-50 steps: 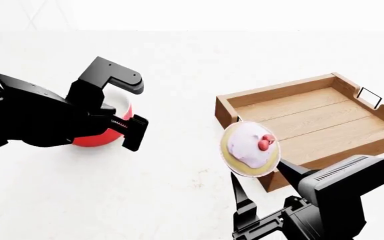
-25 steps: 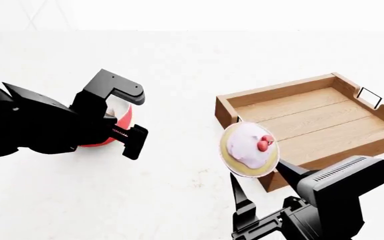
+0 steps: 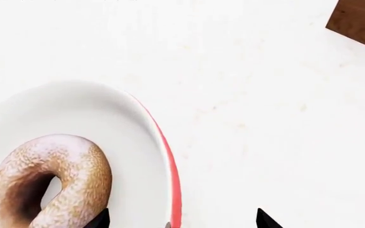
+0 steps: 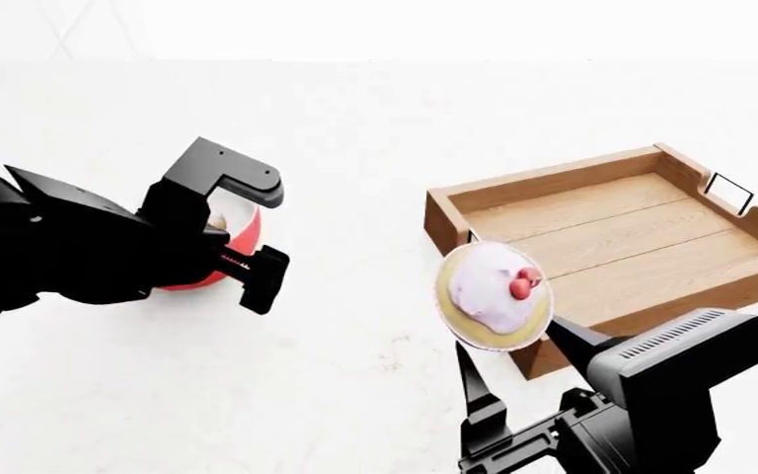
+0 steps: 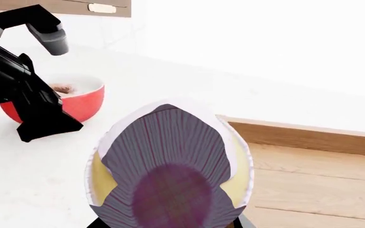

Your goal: Pick up the bowl with donut and place it on the tray. Pick up the cupcake and place it on the tray.

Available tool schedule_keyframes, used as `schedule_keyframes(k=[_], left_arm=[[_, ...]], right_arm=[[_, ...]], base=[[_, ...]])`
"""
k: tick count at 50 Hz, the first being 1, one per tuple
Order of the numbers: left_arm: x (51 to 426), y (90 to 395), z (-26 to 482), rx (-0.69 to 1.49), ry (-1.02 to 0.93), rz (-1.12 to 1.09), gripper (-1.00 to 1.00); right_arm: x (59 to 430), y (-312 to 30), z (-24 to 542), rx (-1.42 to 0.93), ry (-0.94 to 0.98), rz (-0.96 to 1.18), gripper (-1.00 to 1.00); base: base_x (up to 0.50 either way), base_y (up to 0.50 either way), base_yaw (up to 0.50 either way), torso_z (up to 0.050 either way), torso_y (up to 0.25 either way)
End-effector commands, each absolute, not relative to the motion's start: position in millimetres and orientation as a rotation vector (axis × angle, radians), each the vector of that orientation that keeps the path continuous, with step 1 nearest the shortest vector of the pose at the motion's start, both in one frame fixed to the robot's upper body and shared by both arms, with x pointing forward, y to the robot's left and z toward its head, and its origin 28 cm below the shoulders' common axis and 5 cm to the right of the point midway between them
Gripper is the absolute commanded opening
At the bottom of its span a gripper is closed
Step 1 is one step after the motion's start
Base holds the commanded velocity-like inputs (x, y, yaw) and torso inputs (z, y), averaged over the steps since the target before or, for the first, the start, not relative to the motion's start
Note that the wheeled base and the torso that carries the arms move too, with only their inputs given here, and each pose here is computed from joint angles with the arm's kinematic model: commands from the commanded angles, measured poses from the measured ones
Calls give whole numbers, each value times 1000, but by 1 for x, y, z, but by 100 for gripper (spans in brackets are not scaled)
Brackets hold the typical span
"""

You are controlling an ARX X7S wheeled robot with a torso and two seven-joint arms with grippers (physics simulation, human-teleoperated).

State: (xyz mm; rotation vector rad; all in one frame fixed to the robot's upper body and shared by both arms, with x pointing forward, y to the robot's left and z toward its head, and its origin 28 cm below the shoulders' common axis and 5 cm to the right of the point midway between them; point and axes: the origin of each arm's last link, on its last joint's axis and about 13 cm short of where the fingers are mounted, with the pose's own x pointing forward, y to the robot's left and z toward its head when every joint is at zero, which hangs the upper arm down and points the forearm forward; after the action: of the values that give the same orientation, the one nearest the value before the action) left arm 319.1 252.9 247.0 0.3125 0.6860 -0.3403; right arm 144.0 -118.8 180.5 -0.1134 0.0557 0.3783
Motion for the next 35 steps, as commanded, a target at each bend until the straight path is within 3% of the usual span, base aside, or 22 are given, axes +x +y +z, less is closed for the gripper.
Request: schedule_keyframes(k=[1,30,31,35], left_arm=[[319,252,237,279,727,-367,100],[311,250,232,249,782,-466,100],[311,250,232,251,781,-464,-100],[311,251,232,267,775,-456,-100]], right_arm=[[146,-119,182,-134,33,379,-100],[147,-119,181,-134,35,380,-100],[147,-119,181,-134,35,379,-100],[148,-119,181,-136,36,379,-100]], base=[[0,0,-3,0,0],[0,0,-1,0,0],[0,0,0,0,0],[0,0,-1,0,0]])
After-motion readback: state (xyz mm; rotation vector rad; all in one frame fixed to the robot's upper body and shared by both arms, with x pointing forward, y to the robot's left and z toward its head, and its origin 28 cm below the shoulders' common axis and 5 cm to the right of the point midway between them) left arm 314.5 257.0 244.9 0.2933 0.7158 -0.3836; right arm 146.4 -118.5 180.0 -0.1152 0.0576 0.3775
